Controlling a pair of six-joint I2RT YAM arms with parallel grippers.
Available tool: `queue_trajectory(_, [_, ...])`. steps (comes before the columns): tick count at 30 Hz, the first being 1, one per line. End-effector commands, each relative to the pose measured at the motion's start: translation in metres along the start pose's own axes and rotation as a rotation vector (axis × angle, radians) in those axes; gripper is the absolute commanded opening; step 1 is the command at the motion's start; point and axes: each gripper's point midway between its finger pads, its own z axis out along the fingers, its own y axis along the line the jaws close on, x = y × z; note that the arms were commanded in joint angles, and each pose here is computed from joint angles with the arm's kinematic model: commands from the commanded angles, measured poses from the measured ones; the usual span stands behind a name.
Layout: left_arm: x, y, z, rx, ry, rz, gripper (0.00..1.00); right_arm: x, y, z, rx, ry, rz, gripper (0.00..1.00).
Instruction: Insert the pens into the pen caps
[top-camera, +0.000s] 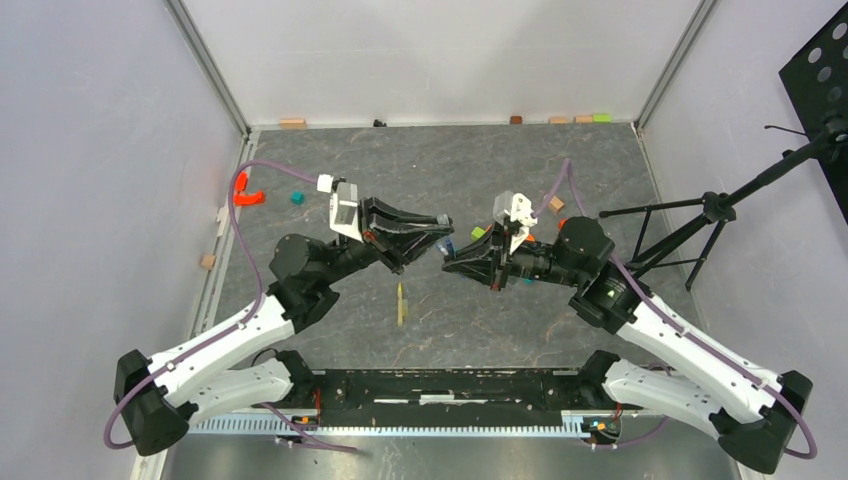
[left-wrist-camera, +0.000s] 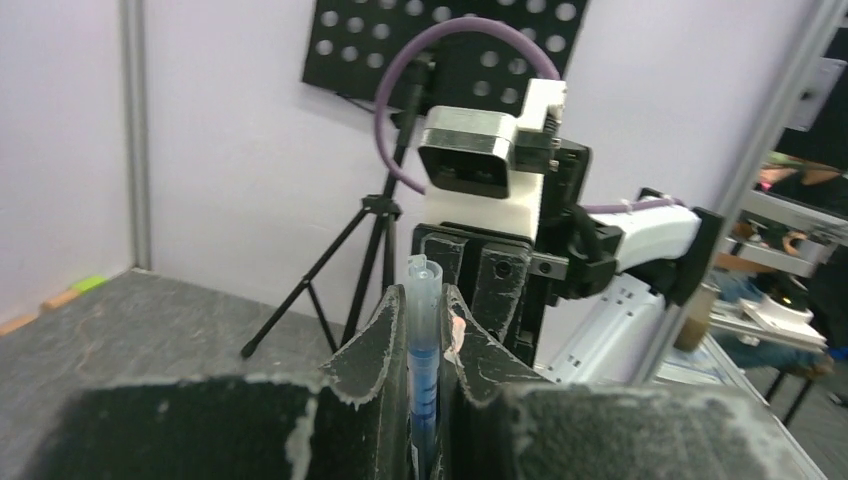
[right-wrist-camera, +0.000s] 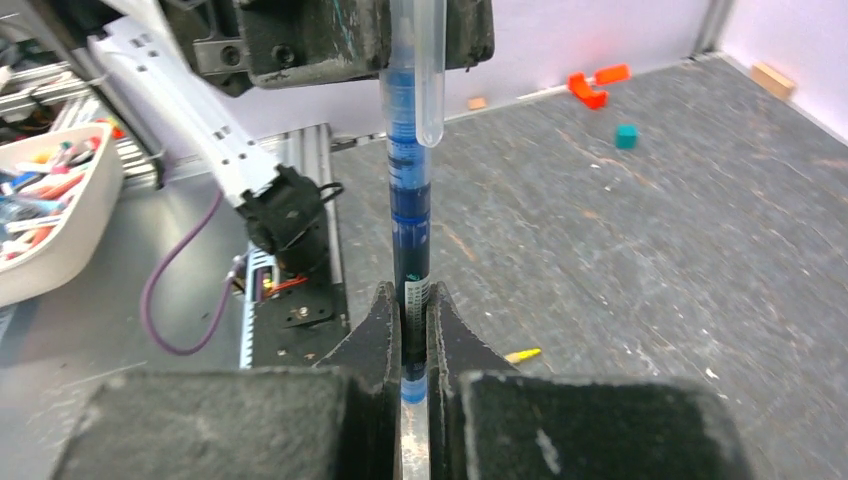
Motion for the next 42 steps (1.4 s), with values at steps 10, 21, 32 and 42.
queue_trajectory(10, [0.082, -0.039, -0.030, 0.205, 0.330, -0.121, 0.52, -0.091, 0.039, -0.015, -0.158, -0.313, -0.161, 0.00])
queue_trajectory(21, [0.050, -0.008, -0.048, -0.069, 0.236, -0.035, 1.00, -0.059, -0.007, -0.013, 0.088, -0.194, -0.083, 0.00])
queue_trajectory(32, [0.018, 0.077, -0.163, -0.858, 0.169, -0.041, 1.00, 0.008, -0.066, -0.033, 0.427, 0.037, 0.009, 0.00])
queue_trajectory(42, [-0.020, 0.060, -0.263, -1.072, 0.238, 0.064, 0.99, 0.090, -0.105, -0.040, 0.626, 0.348, 0.085, 0.00])
